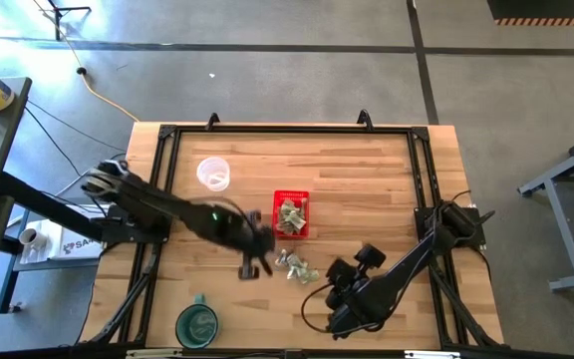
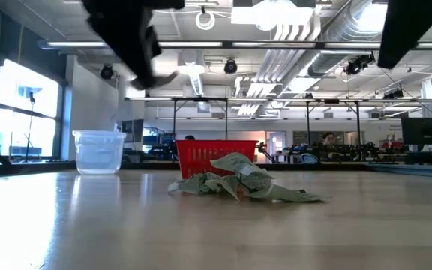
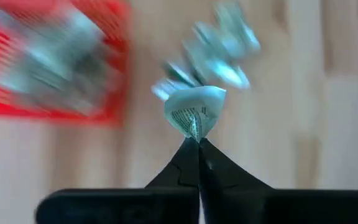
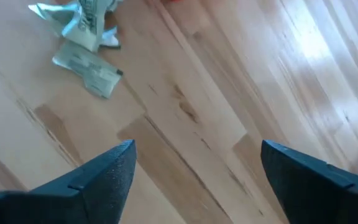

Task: Pick and place Stevia / Truvia into bins
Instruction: Put the stevia packet into the red basket

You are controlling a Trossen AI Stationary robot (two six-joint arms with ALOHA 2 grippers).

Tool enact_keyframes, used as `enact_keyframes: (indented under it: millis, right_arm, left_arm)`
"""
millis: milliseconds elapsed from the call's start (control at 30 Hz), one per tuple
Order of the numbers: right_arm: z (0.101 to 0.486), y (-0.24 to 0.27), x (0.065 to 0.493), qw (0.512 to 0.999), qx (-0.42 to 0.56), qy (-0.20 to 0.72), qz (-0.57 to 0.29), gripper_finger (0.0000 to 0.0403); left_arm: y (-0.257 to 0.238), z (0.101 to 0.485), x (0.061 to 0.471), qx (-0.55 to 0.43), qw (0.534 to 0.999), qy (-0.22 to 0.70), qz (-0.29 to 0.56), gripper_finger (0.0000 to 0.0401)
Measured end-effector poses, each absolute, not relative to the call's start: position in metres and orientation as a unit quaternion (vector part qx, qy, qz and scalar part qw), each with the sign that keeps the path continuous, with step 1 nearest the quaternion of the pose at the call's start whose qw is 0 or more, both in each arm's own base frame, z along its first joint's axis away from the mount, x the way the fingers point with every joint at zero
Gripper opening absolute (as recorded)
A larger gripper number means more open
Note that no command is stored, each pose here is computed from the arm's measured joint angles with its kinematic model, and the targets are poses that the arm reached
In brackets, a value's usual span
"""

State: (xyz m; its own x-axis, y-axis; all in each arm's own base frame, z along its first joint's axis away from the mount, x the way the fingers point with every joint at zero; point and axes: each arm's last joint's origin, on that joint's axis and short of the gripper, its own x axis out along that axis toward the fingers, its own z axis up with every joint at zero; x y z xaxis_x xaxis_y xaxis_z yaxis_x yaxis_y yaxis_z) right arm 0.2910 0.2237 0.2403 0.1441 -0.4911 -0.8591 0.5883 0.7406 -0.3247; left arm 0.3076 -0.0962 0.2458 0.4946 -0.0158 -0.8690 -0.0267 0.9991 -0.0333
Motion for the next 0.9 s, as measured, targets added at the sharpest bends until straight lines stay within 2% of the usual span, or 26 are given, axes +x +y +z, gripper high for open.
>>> enact_keyframes:
  millis: [133, 200, 367, 467, 600, 700, 800, 900]
  right_arm:
    - [0.241, 0.224, 0.283, 0.742, 0.057, 0.566, -0.354, 0.0316]
    - [0.24, 0.226, 0.281, 0.738, 0.063, 0.573, -0.352, 0.0313]
    - [0.239, 0.227, 0.286, 0.744, 0.083, 0.568, -0.341, 0.0312]
    - [0.238, 0.225, 0.291, 0.747, 0.086, 0.573, -0.327, 0.0312]
    - [0.237, 0.221, 0.301, 0.758, 0.069, 0.579, -0.291, 0.0312]
    - [0.236, 0.213, 0.31, 0.762, 0.035, 0.592, -0.261, 0.0312]
    - [0.228, 0.204, 0.32, 0.772, 0.001, 0.592, -0.23, 0.0312]
    - [0.205, 0.191, 0.33, 0.77, 0.015, 0.615, -0.17, 0.0312]
  left_arm:
    - [-0.055, 0.266, 0.317, 0.01, 0.897, 0.44, 0.04, 0.002]
    - [-0.03, 0.264, 0.328, 0.019, 0.903, 0.426, 0.044, 0.0032]
    - [0.022, 0.245, 0.347, -0.016, 0.902, 0.422, 0.083, 0.0113]
    - [0.033, 0.237, 0.341, -0.07, 0.881, 0.458, 0.093, 0.0165]
    - [0.022, 0.248, 0.328, -0.145, 0.866, 0.477, 0.017, 0.0219]
    - [-0.005, 0.269, 0.311, -0.158, 0.861, 0.482, -0.037, 0.0238]
    - [-0.038, 0.288, 0.288, -0.119, 0.871, 0.477, -0.024, 0.0239]
    - [-0.064, 0.294, 0.261, -0.11, 0.876, 0.469, 0.007, 0.0229]
